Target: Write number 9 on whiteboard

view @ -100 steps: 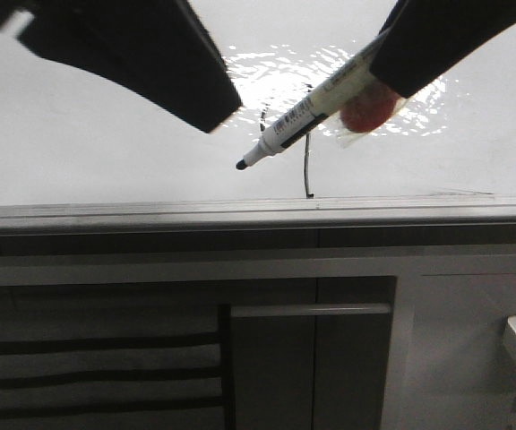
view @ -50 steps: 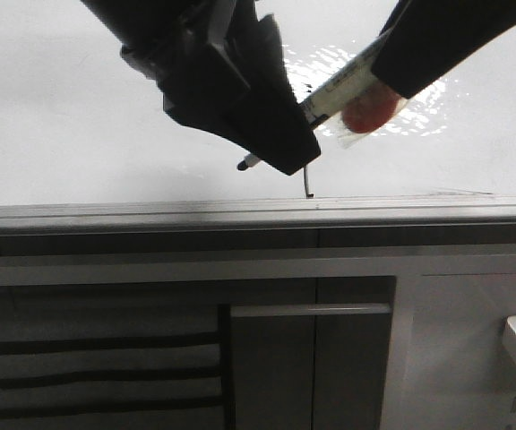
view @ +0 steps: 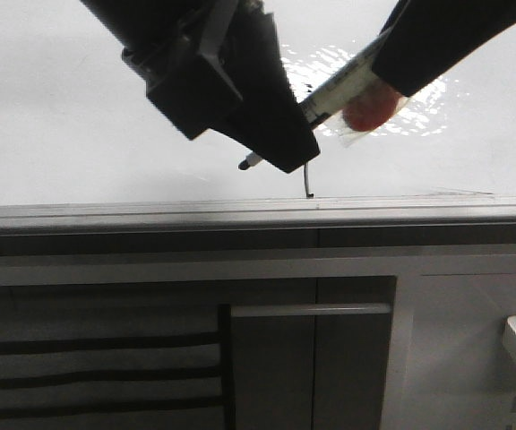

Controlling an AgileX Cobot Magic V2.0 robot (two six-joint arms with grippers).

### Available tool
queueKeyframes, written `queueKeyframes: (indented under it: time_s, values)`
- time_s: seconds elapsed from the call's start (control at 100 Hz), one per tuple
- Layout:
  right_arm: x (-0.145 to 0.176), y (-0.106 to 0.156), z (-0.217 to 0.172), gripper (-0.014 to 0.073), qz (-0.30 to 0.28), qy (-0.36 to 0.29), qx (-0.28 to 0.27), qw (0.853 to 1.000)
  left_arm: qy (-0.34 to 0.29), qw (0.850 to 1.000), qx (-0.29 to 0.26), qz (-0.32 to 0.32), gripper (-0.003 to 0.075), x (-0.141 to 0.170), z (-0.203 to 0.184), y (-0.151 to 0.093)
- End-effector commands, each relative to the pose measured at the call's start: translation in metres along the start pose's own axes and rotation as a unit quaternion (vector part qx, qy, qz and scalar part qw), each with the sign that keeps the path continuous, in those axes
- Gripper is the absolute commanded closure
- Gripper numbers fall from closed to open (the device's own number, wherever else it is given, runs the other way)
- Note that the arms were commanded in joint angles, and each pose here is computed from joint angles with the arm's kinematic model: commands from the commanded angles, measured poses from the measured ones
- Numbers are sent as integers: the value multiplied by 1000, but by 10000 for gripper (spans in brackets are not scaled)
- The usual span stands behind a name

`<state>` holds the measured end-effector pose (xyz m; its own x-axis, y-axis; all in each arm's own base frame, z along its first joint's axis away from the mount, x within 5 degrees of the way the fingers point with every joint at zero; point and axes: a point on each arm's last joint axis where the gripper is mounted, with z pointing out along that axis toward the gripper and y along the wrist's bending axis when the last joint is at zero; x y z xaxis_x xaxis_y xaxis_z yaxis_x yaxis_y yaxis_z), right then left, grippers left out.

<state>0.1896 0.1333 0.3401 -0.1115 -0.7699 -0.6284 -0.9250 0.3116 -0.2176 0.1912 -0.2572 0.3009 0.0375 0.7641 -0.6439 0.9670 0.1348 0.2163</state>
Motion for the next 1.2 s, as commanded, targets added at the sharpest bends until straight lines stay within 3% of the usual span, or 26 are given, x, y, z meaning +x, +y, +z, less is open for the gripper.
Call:
queueKeyframes:
  time_s: [0.0, 0.08, 0.28, 0.47, 0.54, 0.62, 0.85, 0.97, 1.19]
  values:
    - [-12, 0, -15, 636, -2, -39, 15, 999, -53, 998, -31, -23, 741, -16, -15, 6]
    - [-11, 0, -15, 582, -3, -39, 15, 999, -53, 998, -31, -23, 741, -16, -15, 6]
    - [-11, -1, -20, 244, -3, -29, 28, 999, -34, 999, -36, -12, 741, -13, -17, 9]
    - [-9, -4, -59, 221, 61, -40, 109, 991, 13, 990, -91, -110, 741, 5, -39, 32]
    - [-5, -3, -71, 221, 74, -45, 131, 988, 34, 975, -128, -177, 741, 18, -54, 45]
    - [0, -2, -81, 221, 83, -50, 148, 984, 56, 946, -175, -269, 741, 39, -71, 58]
    - [4, 0, -85, 221, 93, -51, 157, 982, 37, 882, -277, -380, 741, 97, -104, 70]
    - [3, -1, -84, 221, 94, -52, 158, 982, 16, 839, -312, -445, 741, 129, -105, 77]
    - [3, -2, -84, 221, 97, -54, 158, 981, -2, 807, -322, -496, 741, 155, -94, 88]
